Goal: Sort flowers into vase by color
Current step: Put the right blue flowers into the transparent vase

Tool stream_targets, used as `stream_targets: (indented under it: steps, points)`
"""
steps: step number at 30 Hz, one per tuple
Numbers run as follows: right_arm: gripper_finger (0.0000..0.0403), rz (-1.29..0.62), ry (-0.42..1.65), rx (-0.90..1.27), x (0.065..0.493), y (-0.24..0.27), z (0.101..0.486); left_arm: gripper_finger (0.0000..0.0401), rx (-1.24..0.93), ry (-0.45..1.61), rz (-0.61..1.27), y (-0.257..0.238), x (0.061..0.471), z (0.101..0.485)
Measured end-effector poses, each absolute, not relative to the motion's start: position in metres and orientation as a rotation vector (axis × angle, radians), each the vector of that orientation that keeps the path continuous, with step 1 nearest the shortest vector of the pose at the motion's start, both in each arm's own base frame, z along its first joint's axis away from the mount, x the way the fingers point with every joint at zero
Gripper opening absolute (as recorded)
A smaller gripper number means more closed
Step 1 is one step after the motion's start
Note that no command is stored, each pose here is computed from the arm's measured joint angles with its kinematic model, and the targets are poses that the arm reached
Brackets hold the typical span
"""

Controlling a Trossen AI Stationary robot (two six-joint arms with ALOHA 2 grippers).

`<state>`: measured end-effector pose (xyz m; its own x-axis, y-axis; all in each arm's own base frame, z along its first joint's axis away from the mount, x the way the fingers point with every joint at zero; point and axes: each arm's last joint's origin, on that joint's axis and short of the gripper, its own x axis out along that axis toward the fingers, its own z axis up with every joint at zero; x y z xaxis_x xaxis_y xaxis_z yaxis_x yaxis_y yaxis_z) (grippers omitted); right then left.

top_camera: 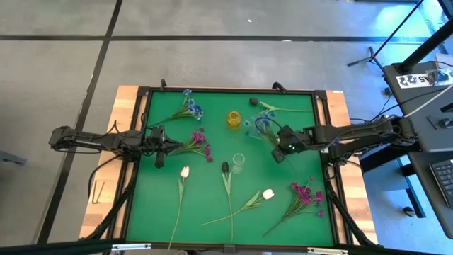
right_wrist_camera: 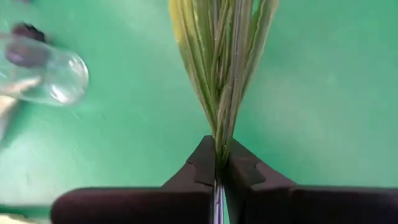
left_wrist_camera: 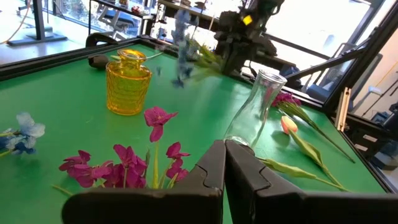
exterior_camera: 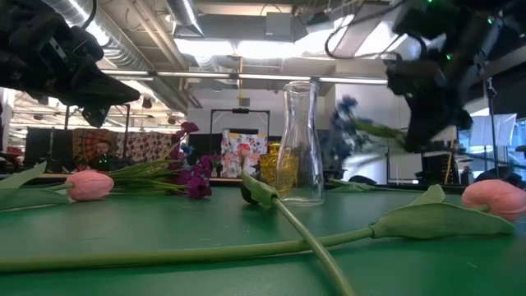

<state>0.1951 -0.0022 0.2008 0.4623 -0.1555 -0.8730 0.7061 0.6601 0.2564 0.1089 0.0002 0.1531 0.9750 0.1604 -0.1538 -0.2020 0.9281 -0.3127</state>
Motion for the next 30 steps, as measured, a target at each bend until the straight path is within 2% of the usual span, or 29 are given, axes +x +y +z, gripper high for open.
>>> stream_targets:
  steps: [6,14,18,24,30]
  points:
    - [0.0021,-0.615,0.848,0.524,0.206,-0.006,0.244,0.0,-0.333,0.126,0.186,0.0,0.109,0.153]
    - [0.0008,-0.592,0.634,0.353,0.222,-0.009,0.292,0.0,-0.333,0.126,0.186,0.0,0.109,0.153]
    - [0.0017,-0.546,0.507,0.317,0.231,-0.009,0.305,0.0,-0.333,0.127,0.186,0.0,0.109,0.153]
    - [0.0006,-0.439,0.331,0.252,0.243,-0.008,0.314,0.0,-0.333,0.126,0.186,0.0,0.109,0.153]
    - [0.0013,-0.328,0.176,0.237,0.249,-0.006,0.317,0.0,-0.333,0.126,0.187,0.0,0.109,0.153]
